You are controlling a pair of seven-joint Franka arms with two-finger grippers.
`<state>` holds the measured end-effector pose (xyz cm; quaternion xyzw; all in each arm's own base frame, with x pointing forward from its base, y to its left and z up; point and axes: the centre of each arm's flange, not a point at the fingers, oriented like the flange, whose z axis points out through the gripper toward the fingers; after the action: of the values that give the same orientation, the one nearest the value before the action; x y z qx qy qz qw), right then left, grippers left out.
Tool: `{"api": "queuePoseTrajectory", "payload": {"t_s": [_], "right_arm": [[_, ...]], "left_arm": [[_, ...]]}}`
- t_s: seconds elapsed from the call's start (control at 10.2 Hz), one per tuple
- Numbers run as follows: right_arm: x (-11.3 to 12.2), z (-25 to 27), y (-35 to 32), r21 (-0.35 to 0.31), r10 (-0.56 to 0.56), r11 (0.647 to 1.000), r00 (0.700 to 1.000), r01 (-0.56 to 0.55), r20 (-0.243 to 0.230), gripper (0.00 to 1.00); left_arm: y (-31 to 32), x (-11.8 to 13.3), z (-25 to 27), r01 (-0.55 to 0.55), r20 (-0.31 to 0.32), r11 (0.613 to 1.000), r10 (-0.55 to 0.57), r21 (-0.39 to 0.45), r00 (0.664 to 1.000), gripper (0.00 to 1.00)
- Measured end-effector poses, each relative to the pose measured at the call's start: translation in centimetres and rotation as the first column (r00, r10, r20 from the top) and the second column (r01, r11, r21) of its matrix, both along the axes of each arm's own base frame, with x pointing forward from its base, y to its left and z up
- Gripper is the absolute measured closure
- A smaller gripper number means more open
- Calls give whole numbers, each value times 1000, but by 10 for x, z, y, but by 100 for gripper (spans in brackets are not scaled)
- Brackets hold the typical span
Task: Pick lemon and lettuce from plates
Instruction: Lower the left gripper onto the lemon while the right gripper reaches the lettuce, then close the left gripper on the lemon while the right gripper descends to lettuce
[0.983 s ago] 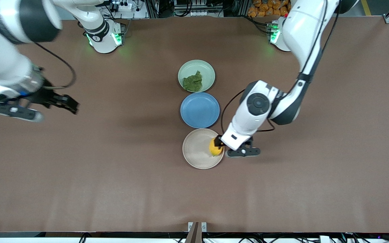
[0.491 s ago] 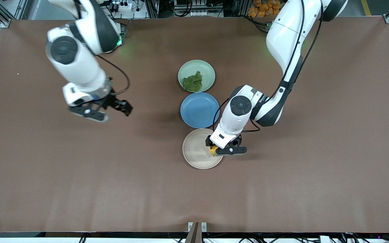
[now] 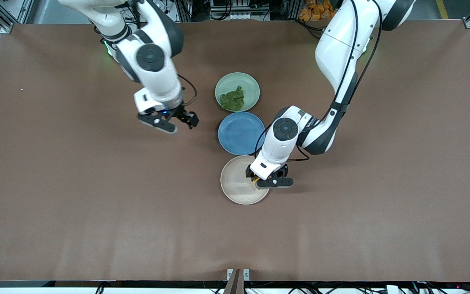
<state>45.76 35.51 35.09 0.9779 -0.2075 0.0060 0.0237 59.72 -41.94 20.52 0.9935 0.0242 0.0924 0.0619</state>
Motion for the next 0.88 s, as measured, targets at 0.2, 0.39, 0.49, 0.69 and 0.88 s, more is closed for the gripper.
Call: {"api": "queuePoseTrajectory", "payload": {"t_s": [0.2, 0.39, 0.49, 0.69, 0.88], "right_arm": [[-23, -22, 32, 7, -16, 1000, 1000, 16, -24, 0], [-47, -29, 61, 27, -35, 999, 999, 36, -21, 0], [-58, -35, 75, 31, -43, 999, 999, 44, -9, 0], [-82, -57, 97, 12, -61, 998, 998, 60, 18, 0], [-99, -84, 113, 12, -73, 997, 997, 73, 26, 0]], "left_arm": [[-2, -1, 0, 4, 0, 1000, -4, 0, 1000, 0], [-4, -3, -2, 7, -2, 1000, -7, 2, 1000, 0], [-4, -4, -4, 8, -3, 1000, -8, 4, 1000, 0], [-5, -4, -7, 9, -6, 1000, -9, 7, 1000, 0], [-6, -5, -8, 10, -7, 1000, -10, 7, 1000, 5]]}}
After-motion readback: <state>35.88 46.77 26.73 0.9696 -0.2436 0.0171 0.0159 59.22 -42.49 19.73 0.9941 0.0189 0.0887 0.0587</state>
